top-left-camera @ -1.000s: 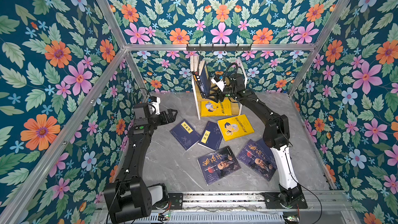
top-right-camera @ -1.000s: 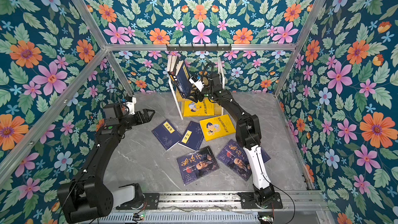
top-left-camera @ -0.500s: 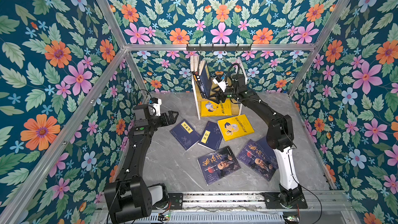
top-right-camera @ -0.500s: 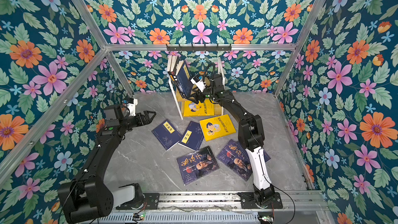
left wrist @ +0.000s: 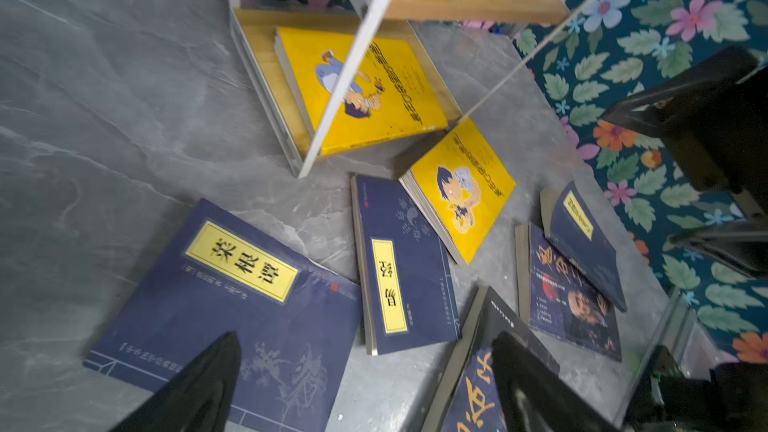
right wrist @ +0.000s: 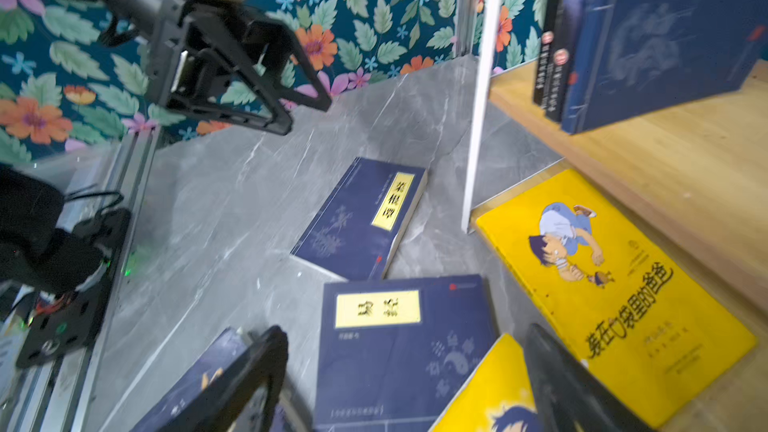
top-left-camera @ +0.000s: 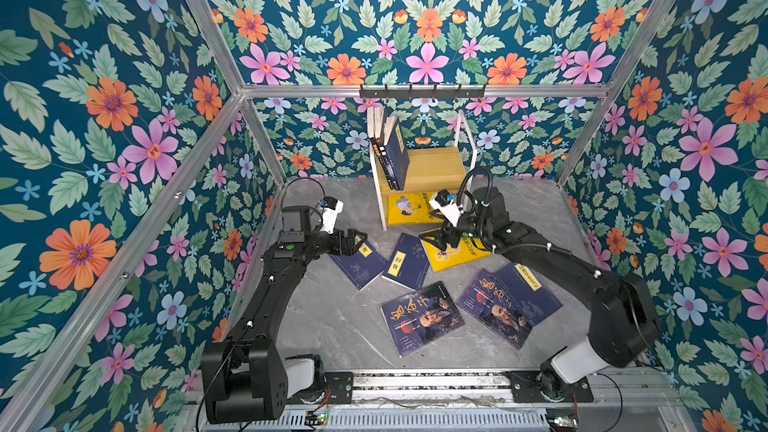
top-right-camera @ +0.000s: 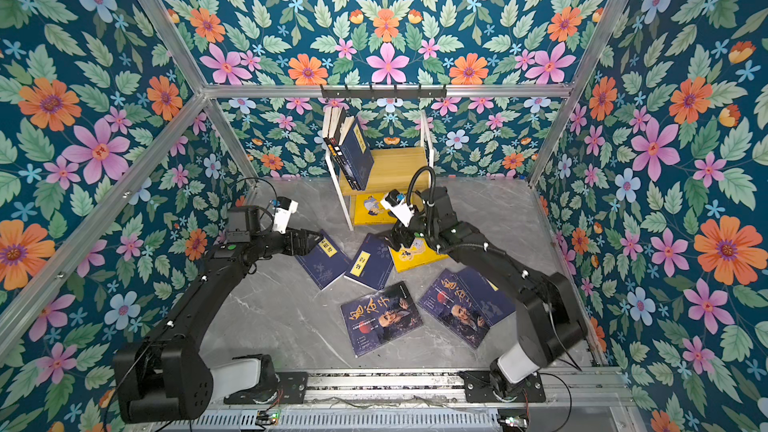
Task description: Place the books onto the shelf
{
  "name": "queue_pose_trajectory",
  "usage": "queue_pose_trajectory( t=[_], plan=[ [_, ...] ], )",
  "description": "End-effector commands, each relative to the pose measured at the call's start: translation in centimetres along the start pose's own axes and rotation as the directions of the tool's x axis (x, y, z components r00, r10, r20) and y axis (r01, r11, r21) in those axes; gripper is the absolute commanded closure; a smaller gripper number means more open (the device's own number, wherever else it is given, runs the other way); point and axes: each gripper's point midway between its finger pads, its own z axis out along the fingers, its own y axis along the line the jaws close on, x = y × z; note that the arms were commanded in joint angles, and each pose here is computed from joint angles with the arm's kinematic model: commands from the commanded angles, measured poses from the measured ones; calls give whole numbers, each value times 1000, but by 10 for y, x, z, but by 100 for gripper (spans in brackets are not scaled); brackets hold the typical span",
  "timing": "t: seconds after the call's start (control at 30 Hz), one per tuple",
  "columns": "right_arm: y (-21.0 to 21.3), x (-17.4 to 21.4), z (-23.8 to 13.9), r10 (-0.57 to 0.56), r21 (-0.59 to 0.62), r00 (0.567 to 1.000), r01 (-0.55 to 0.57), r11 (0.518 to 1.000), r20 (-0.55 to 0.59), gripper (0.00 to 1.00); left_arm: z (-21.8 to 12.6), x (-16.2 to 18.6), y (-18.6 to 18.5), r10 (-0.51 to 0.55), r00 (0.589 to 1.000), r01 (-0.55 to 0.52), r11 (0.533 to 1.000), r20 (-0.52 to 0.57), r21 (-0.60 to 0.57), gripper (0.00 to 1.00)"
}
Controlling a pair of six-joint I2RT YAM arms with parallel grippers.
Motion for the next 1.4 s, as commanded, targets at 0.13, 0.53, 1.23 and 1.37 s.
queue_pose_trajectory(
  t=[0.13,0.53,1.23,1.37],
  plan=[
    [52,40,-32,-140,80,988,145,986,-63,11,24,39,-32,135,979,-120,988,-154,102,5],
    [146,137,-40,-423,-76,854,421,904,-303,10,52,130,-51,401,788,-348,916,-467,200,15],
    [166,219,-20,-576,-201,655,558,805,-489,10,71,216,-42,506,539,-448,849,-673,279,68],
    [161,224,-15,-586,-192,633,580,792,-506,10,70,227,-32,514,485,-477,833,-708,279,87]
  ],
)
